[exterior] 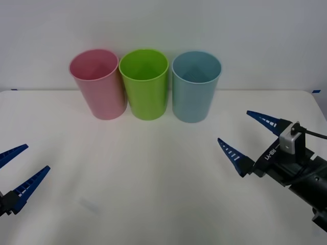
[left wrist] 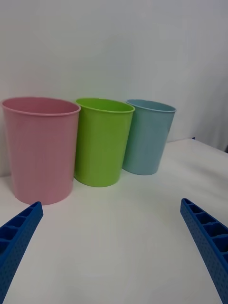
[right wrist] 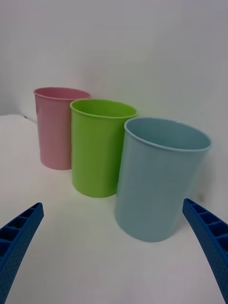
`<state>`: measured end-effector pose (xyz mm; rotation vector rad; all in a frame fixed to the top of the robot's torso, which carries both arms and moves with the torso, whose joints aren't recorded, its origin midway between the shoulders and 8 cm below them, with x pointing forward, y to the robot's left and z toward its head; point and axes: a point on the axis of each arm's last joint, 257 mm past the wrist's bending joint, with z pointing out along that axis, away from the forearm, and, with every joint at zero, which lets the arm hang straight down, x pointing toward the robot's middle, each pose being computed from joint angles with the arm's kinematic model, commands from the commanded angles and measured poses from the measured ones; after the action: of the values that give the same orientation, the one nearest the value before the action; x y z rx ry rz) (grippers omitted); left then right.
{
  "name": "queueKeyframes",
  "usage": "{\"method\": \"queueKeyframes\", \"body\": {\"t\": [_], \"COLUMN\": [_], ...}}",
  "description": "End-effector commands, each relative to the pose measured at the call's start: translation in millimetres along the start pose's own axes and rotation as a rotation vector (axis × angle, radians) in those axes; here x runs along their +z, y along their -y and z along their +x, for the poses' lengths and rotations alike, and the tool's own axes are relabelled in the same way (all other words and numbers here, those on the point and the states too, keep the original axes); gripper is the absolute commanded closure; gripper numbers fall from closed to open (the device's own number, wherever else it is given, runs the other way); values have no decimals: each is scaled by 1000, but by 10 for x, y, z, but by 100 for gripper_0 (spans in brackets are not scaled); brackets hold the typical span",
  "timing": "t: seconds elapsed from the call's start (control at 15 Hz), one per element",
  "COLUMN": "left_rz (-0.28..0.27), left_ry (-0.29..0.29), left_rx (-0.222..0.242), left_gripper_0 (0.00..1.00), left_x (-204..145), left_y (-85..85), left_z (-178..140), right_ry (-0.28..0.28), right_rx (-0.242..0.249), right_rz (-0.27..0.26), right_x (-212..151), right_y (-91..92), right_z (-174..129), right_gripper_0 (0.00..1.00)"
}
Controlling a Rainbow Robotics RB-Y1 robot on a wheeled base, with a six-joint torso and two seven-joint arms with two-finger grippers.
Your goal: Grasp the object on the table and drop it into the matching bin: aluminum can to the light blue bin, PET bottle to the pink bin.
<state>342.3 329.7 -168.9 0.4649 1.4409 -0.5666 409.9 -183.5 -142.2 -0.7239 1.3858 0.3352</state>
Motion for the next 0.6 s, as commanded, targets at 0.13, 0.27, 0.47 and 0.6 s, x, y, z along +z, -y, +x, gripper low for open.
{"method": "queueKeyframes", "body": {"t": [0.13, 0.27, 0.47, 0.6], "left_rz": [0, 0, 0, 0], "left_ry": [0, 0, 0, 0], "left_rx": [0, 0, 0, 0], "left_gripper_0": [0, 0, 0, 0], "left_x": [0, 0, 0, 0], "left_y": [0, 0, 0, 0], "left_z": [0, 0, 0, 0], "right_ry": [-46, -74, -98, -111], "right_rx": [4, 11, 24, 35], "right_rz": [-27, -39, -56, -69], "right_x": [-288, -447, -655, -788], "right_y": [-79, -120, -145, -147], "right_z": [188, 285, 379, 441], "right_gripper_0": [0, 0, 0, 0]}}
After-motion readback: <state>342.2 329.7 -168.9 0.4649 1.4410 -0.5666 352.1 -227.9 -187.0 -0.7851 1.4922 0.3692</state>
